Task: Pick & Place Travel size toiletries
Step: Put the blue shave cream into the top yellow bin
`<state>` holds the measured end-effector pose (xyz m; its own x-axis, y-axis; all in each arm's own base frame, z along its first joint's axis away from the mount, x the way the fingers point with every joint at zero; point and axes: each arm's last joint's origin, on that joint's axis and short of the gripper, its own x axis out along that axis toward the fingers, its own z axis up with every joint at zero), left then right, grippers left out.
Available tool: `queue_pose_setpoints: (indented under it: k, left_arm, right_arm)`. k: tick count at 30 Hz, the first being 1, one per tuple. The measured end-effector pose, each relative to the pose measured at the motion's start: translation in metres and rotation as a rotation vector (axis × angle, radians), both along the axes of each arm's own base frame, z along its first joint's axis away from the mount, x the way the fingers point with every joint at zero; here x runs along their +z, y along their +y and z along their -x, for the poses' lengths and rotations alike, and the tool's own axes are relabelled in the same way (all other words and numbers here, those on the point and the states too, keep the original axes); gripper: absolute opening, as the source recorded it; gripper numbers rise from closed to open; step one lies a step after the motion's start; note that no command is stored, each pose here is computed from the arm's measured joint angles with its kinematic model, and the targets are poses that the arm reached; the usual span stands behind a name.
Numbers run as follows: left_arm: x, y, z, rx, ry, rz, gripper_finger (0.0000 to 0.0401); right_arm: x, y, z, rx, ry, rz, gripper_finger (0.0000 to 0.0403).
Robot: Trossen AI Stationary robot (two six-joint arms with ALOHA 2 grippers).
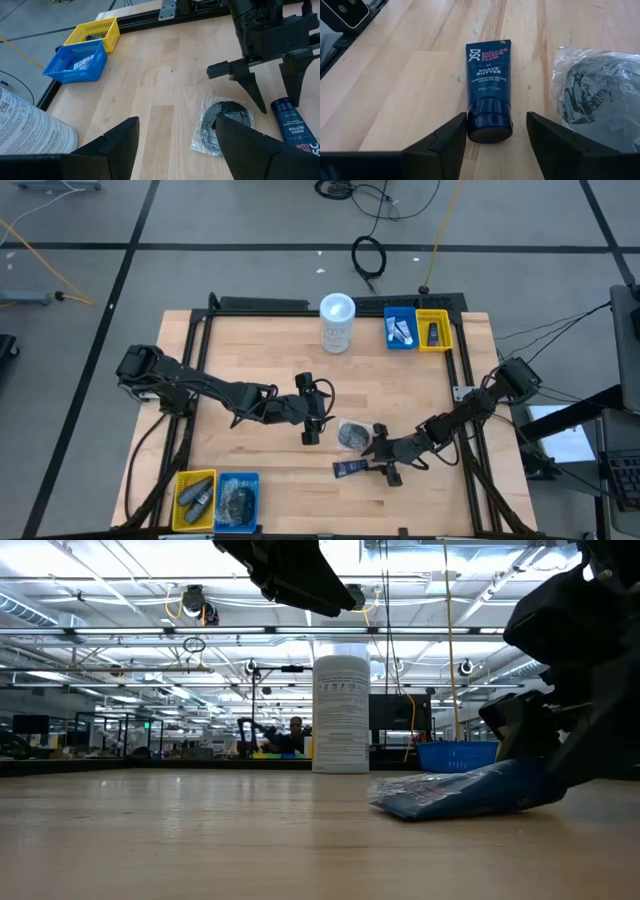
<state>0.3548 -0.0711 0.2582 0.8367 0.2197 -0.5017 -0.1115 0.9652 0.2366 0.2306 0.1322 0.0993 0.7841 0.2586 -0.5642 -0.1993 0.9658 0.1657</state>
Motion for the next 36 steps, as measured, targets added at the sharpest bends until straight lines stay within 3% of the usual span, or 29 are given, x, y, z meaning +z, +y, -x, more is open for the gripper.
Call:
queue_pose_setpoints:
  k: [9, 24, 36]
  left_arm:
    - [0.0, 0.0, 0.0, 0.0, 0.0, 0.0, 0.0255]
    - [0.0, 0.0, 0.0, 0.0, 0.0, 0.0, 0.0255]
    - [0.0, 0.0, 0.0, 0.0, -0.001, 0.0, 0.0255]
  right_arm:
    - [0.0, 0.0, -0.001, 0.001, -0.008, -0.004, 0.0177]
    - [0.001, 0.001, -0.002, 0.01, -0.029, -0.002, 0.0176]
    - [-0.019, 0.009, -0.016, 0.026, -0.075, -0.004, 0.0171]
